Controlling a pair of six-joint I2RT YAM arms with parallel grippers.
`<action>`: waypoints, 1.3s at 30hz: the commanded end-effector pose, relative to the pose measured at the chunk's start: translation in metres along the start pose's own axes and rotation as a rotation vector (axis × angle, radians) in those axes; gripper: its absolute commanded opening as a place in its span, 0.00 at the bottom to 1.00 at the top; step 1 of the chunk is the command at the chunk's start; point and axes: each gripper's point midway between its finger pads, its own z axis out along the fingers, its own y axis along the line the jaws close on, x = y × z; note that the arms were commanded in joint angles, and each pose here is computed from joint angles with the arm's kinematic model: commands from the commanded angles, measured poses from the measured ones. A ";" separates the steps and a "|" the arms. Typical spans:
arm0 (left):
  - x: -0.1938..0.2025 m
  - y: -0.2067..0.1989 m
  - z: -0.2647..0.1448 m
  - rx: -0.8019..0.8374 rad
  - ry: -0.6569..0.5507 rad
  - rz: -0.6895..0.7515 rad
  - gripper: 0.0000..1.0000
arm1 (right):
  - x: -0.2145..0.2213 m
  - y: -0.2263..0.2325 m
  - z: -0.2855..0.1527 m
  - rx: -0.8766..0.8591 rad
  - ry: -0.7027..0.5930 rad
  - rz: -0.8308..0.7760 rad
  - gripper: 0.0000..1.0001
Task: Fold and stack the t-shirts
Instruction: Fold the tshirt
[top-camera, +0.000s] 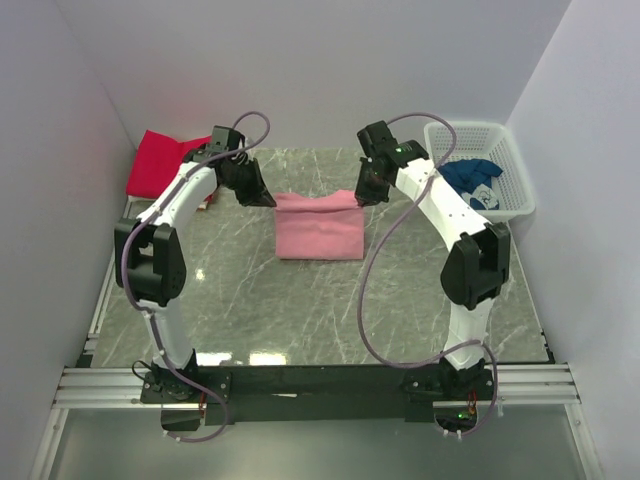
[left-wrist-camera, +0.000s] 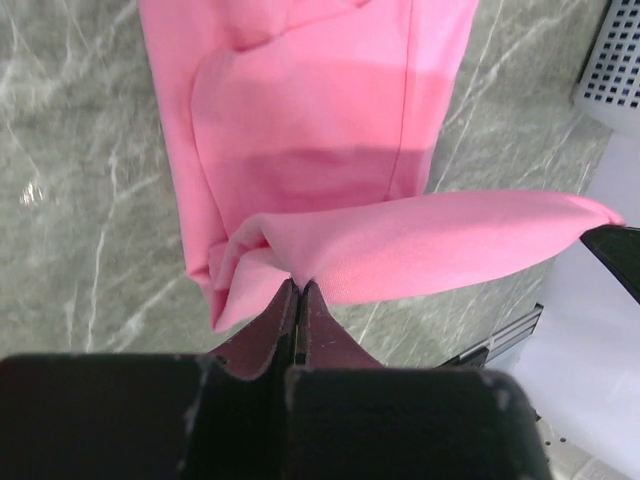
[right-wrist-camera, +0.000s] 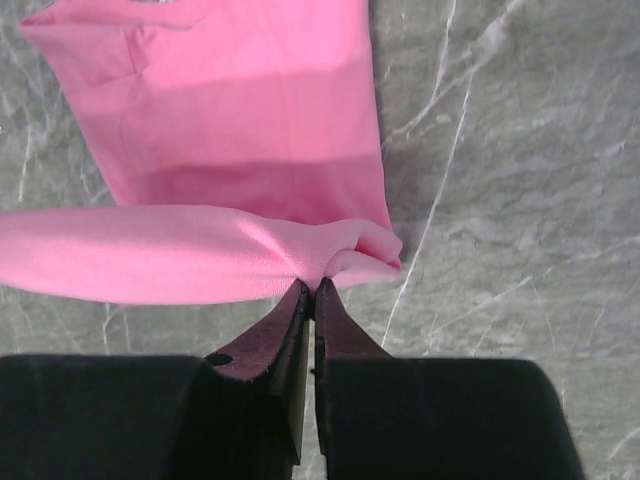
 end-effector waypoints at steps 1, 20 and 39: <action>-0.026 -0.012 -0.003 0.046 -0.048 0.039 0.00 | -0.023 -0.004 -0.002 0.010 -0.036 -0.004 0.00; -0.066 0.013 0.032 0.022 -0.046 -0.046 0.00 | -0.055 -0.006 0.060 -0.017 0.038 0.000 0.00; -0.105 0.038 0.025 -0.072 -0.184 -0.101 0.58 | -0.070 0.000 0.076 -0.123 0.024 -0.021 0.62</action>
